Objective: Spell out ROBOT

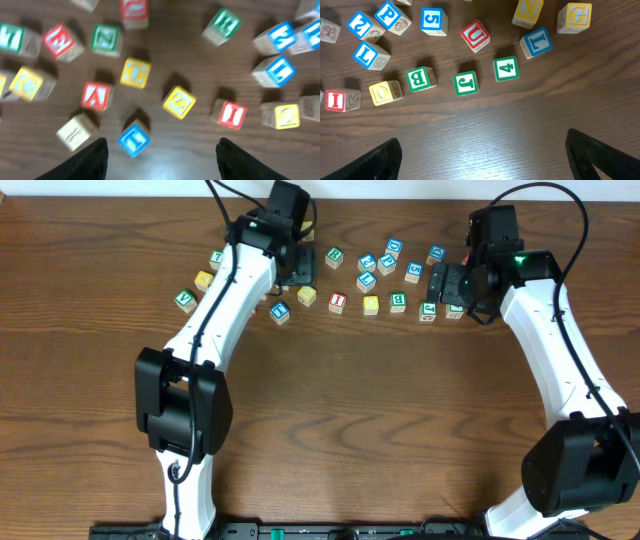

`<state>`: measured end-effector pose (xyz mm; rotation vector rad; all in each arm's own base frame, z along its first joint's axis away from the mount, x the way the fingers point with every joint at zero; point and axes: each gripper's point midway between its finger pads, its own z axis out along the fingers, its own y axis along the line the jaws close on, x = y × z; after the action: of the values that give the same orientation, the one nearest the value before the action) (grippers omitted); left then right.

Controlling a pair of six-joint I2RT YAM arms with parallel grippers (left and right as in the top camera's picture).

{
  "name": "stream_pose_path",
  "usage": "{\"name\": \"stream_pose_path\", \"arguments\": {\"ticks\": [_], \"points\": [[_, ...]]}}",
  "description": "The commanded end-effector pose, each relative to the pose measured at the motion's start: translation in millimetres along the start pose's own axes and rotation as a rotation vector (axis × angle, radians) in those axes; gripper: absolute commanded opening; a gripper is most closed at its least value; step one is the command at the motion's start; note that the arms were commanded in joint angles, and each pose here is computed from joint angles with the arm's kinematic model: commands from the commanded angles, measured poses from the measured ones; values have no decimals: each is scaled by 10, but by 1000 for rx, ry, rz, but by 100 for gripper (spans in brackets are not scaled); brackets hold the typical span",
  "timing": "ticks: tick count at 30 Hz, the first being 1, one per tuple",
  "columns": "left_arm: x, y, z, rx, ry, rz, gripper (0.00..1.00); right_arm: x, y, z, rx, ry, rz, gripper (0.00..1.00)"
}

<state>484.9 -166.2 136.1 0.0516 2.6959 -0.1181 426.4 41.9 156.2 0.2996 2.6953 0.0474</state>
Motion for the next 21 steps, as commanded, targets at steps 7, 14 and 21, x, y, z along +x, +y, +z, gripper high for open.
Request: {"name": "stream_pose_path", "arguments": {"ticks": [7,14,21], "points": [[-295,-175,117,30,-107,209,75,-48,65,-44,-2,-20,-8,99],[-444,-332,550,59,-142,403,76,-48,65,-44,-2,-20,-8,99],[-521,-425,944,75,-152,419,76,-54,48,-42,0,-21,-4,99]]}}
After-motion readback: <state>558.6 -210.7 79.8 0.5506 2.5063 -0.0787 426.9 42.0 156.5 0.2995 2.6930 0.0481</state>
